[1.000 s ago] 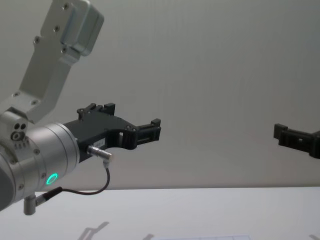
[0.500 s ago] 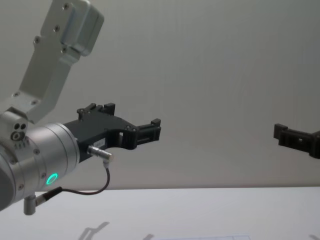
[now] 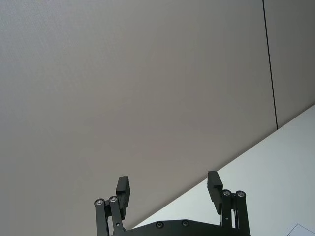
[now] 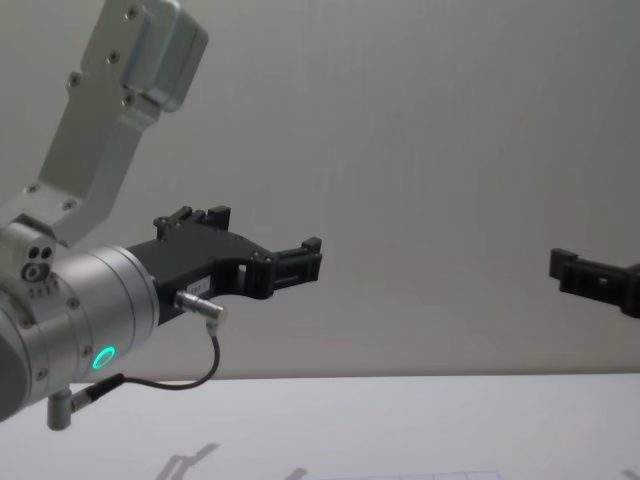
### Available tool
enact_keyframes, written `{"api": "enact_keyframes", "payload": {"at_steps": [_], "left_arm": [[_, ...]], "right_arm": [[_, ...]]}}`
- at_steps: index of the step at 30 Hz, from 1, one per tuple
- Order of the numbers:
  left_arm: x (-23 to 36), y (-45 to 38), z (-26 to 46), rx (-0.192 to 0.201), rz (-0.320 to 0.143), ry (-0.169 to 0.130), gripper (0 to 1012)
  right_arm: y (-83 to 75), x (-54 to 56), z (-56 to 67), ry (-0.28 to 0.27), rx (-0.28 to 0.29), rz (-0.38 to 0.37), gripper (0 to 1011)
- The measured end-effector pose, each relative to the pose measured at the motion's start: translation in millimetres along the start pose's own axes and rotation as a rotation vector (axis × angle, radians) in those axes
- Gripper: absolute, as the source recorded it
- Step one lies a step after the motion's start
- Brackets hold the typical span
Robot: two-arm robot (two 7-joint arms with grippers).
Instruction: Use the one hand to pick up the stamp and affix it onto the A4 paper.
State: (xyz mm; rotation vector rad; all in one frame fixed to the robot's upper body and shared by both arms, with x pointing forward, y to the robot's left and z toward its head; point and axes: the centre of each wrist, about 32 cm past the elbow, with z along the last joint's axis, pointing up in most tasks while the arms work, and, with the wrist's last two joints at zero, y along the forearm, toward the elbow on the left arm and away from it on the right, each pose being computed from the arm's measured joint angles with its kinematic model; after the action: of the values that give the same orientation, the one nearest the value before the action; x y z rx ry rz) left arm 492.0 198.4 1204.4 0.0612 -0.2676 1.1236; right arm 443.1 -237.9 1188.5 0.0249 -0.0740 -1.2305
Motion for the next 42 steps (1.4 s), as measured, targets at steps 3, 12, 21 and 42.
{"api": "enact_keyframes", "payload": {"at_steps": [3,12,21,42], "left_arm": [[0.0,0.0,0.0,0.000,0.000,0.000,1001],[0.0,0.0,0.0,0.000,0.000,0.000,1001],[0.0,0.0,0.0,0.000,0.000,0.000,1001],[0.0,0.0,0.0,0.000,0.000,0.000,1001]], "right_arm": [[-3.2,3.0,-0.2,0.001,-0.004,-0.003,1001],[-35.1,26.4,-5.0,0.015,-0.062,-0.027,1001],[-71.4,52.1,-11.2,0.030,-0.154,-0.037,1001],[-109.7,80.7,-21.5,-0.007,-0.342,0.068,1001]]}}
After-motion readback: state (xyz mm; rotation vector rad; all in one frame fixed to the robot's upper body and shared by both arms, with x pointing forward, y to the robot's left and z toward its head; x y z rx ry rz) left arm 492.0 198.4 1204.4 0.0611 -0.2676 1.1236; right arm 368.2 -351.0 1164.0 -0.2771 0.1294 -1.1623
